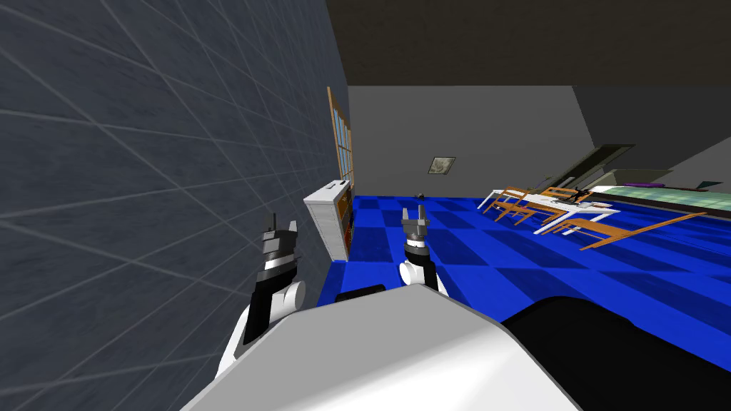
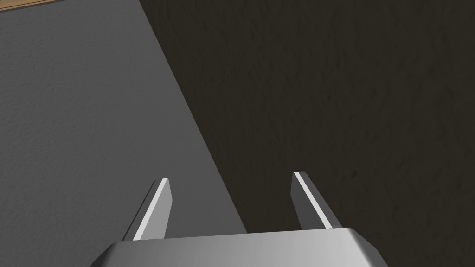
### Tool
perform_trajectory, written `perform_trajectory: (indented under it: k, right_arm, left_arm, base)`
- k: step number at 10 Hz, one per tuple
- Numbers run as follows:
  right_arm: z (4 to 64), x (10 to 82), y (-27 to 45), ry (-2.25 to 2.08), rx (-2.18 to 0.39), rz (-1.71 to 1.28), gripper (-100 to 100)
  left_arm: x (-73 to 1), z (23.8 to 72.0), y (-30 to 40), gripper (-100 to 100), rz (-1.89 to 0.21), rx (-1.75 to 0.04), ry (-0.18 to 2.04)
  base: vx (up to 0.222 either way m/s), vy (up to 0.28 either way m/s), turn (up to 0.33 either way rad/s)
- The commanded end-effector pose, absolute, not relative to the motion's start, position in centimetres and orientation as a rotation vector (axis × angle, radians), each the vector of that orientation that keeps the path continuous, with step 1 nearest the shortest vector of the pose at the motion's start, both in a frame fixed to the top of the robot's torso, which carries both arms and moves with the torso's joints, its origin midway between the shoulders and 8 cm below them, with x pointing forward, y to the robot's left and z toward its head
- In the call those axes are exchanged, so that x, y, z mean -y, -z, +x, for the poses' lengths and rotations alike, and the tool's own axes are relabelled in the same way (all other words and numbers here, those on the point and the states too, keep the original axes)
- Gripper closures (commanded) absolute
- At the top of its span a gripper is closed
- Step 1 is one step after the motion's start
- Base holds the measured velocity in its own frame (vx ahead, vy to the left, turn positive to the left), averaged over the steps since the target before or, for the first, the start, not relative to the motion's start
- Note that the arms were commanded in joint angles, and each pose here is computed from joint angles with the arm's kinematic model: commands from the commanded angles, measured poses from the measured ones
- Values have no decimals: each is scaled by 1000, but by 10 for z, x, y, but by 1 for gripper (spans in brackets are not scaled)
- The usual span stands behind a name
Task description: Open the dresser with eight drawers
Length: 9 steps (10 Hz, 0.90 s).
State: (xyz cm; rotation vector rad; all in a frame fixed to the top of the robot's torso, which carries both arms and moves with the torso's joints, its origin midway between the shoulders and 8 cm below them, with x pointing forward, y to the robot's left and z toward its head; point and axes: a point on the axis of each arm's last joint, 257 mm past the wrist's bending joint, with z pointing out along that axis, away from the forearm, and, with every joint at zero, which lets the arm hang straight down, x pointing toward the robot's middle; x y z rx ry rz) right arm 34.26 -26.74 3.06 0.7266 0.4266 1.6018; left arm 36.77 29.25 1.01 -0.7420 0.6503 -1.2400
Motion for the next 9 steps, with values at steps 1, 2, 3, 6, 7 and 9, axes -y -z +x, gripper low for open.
perform_trajectory:
  k: [1,2,3,6,7,9]
  right_arm:
    - [343,267,-31,-1602,-427,727,0]
    - [343,267,-31,-1602,-426,726,0]
    - [343,267,-31,-1602,-426,726,0]
    - [342,267,-31,-1602,-426,726,0]
    - [342,267,-31,-1602,-426,726,0]
    - [342,267,-31,-1602,-426,726,0]
  left_arm:
    - [-292,368,-10,0,-742,-650,1240]
    - [-292,368,-10,0,-742,-650,1240]
    - [-292,368,-10,0,-742,-650,1240]
    - [-292,368,-10,0,-742,-650,1240]
    - [-292,368,-10,0,-742,-650,1240]
    - [-292,368,-10,0,-742,-650,1240]
  base:
    - [0,0,0]
    - [0,0,0]
    - [0,0,0]
    - [0,0,0]
    - [0,0,0]
    - [0,0,0]
